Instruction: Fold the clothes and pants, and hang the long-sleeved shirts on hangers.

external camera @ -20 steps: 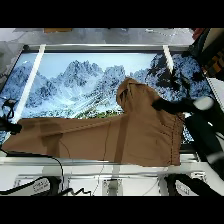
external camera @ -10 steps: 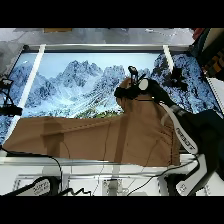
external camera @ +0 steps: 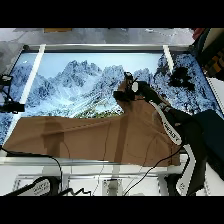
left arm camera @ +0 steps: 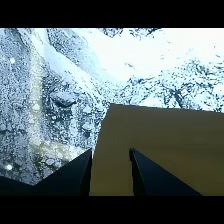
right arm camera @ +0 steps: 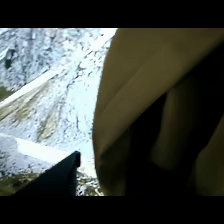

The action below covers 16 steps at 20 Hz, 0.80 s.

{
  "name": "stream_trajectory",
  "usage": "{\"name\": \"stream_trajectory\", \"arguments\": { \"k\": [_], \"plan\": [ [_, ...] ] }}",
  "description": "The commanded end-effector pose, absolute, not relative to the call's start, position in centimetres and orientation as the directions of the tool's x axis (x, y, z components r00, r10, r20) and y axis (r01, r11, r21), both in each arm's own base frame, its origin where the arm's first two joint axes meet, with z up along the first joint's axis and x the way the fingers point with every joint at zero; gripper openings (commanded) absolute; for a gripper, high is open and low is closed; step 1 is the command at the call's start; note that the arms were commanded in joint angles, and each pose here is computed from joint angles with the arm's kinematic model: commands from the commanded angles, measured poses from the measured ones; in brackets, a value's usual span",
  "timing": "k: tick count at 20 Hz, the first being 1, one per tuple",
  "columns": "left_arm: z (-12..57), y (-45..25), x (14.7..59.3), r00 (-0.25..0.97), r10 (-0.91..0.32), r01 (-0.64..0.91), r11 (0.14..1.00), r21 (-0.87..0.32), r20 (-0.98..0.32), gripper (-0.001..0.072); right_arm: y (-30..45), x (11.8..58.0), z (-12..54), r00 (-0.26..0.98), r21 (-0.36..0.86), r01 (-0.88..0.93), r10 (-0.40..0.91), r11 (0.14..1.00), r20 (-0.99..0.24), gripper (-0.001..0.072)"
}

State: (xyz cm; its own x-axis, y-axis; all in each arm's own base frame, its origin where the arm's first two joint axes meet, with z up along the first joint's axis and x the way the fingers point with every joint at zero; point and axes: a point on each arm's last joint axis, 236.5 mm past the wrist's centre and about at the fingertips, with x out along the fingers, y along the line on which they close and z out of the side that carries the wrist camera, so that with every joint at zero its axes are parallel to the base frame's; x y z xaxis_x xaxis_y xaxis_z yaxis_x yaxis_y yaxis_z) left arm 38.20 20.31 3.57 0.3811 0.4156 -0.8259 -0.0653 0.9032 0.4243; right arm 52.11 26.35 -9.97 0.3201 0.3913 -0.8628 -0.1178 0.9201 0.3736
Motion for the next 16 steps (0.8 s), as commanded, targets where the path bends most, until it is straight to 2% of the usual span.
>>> {"name": "stream_trajectory", "arguments": {
  "k": [1,2,4,7,10,13,16],
  "plan": [
    [3.5,19.7,38.6,0.398,0.391,-0.075,0.916,0.395,-0.830,0.0264,26.0,52.5,-11.2,0.327,0.364,-0.082,0.370,0.928,-0.870,0.0049],
    [3.4,19.5,38.7,0.401,0.381,-0.078,0.920,0.383,-0.833,0.0264,26.3,52.8,-10.8,0.341,0.375,-0.082,0.379,0.924,-0.860,0.0024],
    [3.4,19.2,38.8,0.405,0.370,-0.081,0.926,0.370,-0.836,0.0263,27.3,53.5,-9.0,0.359,0.416,-0.084,0.416,0.906,-0.835,0.0024],
    [3.3,18.7,38.9,0.410,0.354,-0.082,0.932,0.353,-0.841,0.0264,29.1,54.2,-2.8,0.386,0.480,-0.125,0.488,0.868,-0.782,0.0022],
    [3.2,17.5,39.4,0.421,0.328,-0.071,0.941,0.330,-0.846,0.0264,30.5,53.2,4.7,0.396,0.495,-0.280,0.569,0.822,-0.721,0.0022],
    [2.8,14.7,40.3,0.452,0.240,-0.067,0.970,0.235,-0.859,0.0264,30.4,50.3,10.3,0.359,0.468,-0.399,0.604,0.788,-0.711,0.0022],
    [2.7,10.5,41.6,0.489,0.108,-0.057,0.994,0.092,-0.865,0.0268,29.8,47.4,14.8,0.350,0.436,-0.482,0.623,0.760,-0.699,0.0023]
  ]
}}
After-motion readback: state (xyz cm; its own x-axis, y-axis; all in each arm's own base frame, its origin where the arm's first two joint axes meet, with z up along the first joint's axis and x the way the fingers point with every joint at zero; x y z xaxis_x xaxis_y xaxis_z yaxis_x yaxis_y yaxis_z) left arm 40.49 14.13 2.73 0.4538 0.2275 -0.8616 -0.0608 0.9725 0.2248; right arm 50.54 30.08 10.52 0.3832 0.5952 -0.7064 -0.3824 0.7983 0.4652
